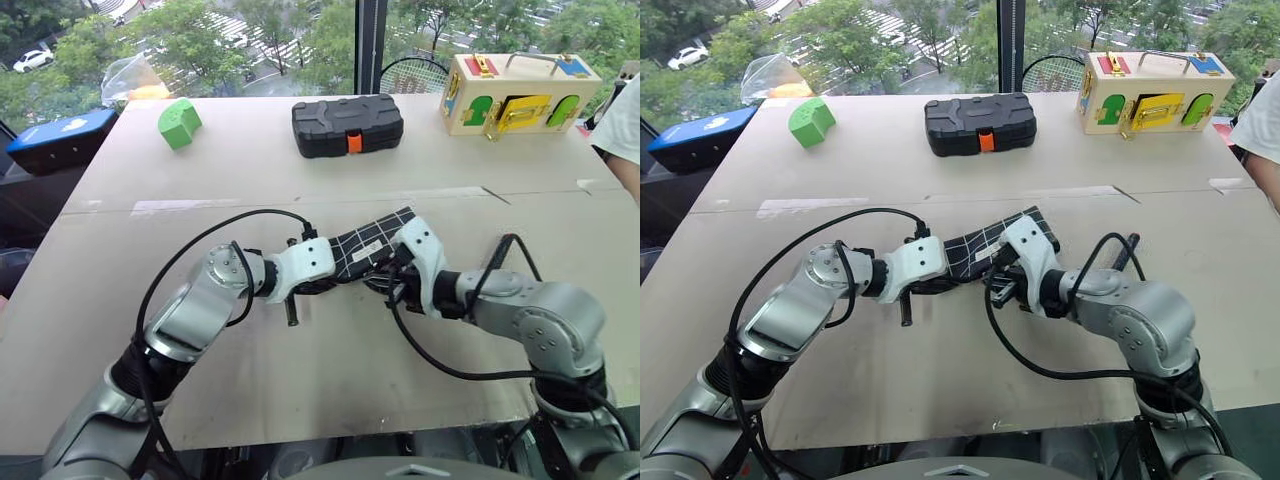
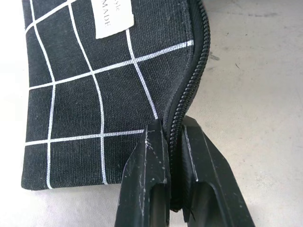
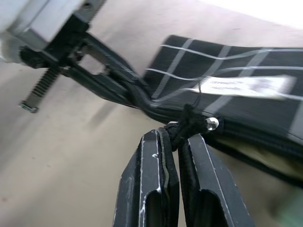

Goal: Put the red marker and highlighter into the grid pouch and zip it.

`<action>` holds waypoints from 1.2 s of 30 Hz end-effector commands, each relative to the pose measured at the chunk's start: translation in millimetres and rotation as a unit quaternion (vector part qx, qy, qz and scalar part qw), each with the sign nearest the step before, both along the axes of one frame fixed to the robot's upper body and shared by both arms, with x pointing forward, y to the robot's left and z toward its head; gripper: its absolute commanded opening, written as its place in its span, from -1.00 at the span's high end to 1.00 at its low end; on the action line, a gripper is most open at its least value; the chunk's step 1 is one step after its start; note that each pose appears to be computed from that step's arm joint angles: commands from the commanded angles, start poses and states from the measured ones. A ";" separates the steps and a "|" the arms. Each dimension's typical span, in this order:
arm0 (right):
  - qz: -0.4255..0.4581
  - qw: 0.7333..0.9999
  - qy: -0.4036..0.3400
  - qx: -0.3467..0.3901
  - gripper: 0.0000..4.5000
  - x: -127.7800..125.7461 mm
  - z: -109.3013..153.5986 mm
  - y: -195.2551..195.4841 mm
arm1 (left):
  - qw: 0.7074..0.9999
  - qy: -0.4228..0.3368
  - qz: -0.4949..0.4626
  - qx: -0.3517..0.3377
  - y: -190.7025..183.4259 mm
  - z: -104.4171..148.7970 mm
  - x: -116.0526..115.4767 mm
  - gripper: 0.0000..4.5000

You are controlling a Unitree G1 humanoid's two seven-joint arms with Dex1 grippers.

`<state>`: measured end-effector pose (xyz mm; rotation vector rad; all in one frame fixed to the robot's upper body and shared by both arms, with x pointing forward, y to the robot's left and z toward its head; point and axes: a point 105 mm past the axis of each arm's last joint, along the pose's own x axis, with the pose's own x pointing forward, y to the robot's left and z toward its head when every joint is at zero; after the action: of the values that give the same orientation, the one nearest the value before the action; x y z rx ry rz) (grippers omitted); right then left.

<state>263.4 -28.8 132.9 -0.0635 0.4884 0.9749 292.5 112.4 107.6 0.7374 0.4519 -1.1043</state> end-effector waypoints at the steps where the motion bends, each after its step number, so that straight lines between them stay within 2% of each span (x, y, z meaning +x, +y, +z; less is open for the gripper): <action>1: 0.018 0.999 -0.017 0.022 0.96 -2.8 10.5 7.6 | 1.000 -0.008 -0.008 -0.014 -7.3 8.0 1.2 1.00; 10: 0.048 0.998 -0.004 0.051 0.96 -8.2 16.0 9.8 | 1.000 -0.006 -0.002 -0.022 -11.1 10.2 1.9 1.00; 15: 0.077 0.994 0.008 0.078 0.96 -7.8 20.0 25.9 | 1.000 -0.005 0.001 -0.029 -15.7 11.6 2.3 1.00; 20: 0.095 0.992 0.015 0.079 0.96 -9.6 19.1 25.7 | 0.999 -0.010 0.008 -0.034 -17.4 14.0 3.7 1.00; 36: 0.074 0.995 0.016 0.059 0.96 6.1 0.4 24.9 | 0.997 -0.022 0.027 -0.067 -19.0 24.1 6.5 1.00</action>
<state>272.0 -6.6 133.2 0.0323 0.4721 1.1350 301.5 106.0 108.3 0.6262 0.4699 -1.0239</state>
